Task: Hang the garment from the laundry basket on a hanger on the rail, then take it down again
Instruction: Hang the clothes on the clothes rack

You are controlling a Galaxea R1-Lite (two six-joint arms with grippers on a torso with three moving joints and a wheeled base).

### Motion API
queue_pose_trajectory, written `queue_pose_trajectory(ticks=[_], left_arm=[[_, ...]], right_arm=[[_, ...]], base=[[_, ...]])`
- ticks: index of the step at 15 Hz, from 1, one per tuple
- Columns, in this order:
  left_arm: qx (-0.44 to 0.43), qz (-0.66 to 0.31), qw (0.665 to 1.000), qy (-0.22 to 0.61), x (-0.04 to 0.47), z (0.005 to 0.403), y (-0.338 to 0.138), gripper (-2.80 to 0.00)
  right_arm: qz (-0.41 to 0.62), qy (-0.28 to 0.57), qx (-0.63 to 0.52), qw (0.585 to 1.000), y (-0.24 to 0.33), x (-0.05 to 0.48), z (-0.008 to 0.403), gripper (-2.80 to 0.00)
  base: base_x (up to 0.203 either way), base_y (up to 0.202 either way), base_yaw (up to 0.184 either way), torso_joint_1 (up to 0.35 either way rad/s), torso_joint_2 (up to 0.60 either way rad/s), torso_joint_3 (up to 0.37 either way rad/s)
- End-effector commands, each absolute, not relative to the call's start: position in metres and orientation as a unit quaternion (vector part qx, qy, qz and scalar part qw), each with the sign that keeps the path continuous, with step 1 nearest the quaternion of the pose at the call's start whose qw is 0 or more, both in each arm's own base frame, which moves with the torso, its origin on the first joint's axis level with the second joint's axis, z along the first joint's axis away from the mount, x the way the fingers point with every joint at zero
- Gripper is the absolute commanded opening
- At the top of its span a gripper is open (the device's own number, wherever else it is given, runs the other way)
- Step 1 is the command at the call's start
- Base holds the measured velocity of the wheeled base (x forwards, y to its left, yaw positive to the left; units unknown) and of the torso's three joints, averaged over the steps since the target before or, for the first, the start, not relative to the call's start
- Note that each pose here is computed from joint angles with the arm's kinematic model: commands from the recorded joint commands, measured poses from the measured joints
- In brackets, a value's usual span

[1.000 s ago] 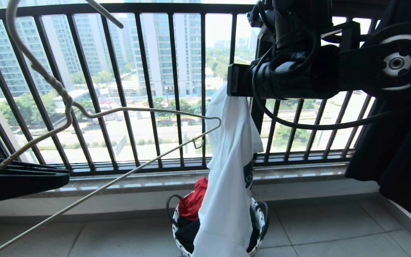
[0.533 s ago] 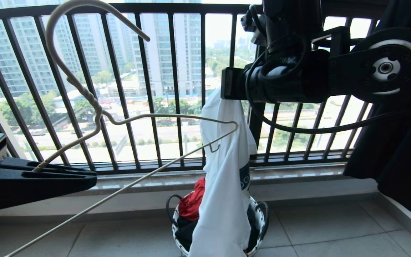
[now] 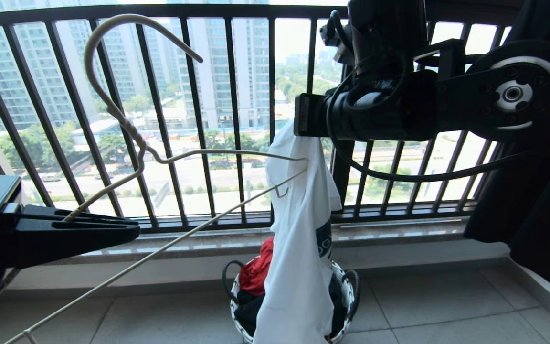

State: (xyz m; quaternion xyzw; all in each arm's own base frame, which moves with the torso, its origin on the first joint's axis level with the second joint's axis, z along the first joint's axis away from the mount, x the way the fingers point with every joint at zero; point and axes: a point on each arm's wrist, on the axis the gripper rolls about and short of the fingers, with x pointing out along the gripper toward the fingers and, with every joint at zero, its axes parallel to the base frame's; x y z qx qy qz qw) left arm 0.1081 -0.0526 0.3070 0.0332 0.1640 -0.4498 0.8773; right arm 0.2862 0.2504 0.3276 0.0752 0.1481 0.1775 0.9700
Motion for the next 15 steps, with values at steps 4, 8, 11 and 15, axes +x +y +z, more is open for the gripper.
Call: queue_pose_trajectory(ticks=[4,8,11,15], left_arm=[[0.002,-0.451,0.879,0.154,0.136,0.3,-0.067,-2.8],[0.014,-0.388,0.907,0.164,0.157,0.286,-0.089,-2.8],[0.025,-0.354,0.92,0.164,0.166,0.28,-0.096,-2.8],[0.029,-0.311,0.939,0.141,0.167,0.286,-0.094,-2.8]], right_arm=[[0.178,0.15,0.092,0.968,0.254,0.286,0.327,-2.8],[0.156,0.148,0.121,0.969,0.257,0.29,0.323,-2.8],[0.119,0.13,0.141,0.974,0.252,0.302,0.321,-2.8],[0.094,0.134,0.141,0.976,0.238,0.313,0.319,-2.8]], base=[[0.0,0.0,0.0,0.0,0.0,0.0],[0.0,0.0,0.0,0.0,0.0,0.0],[0.0,0.0,0.0,0.0,0.0,0.0],[0.0,0.0,0.0,0.0,0.0,0.0]])
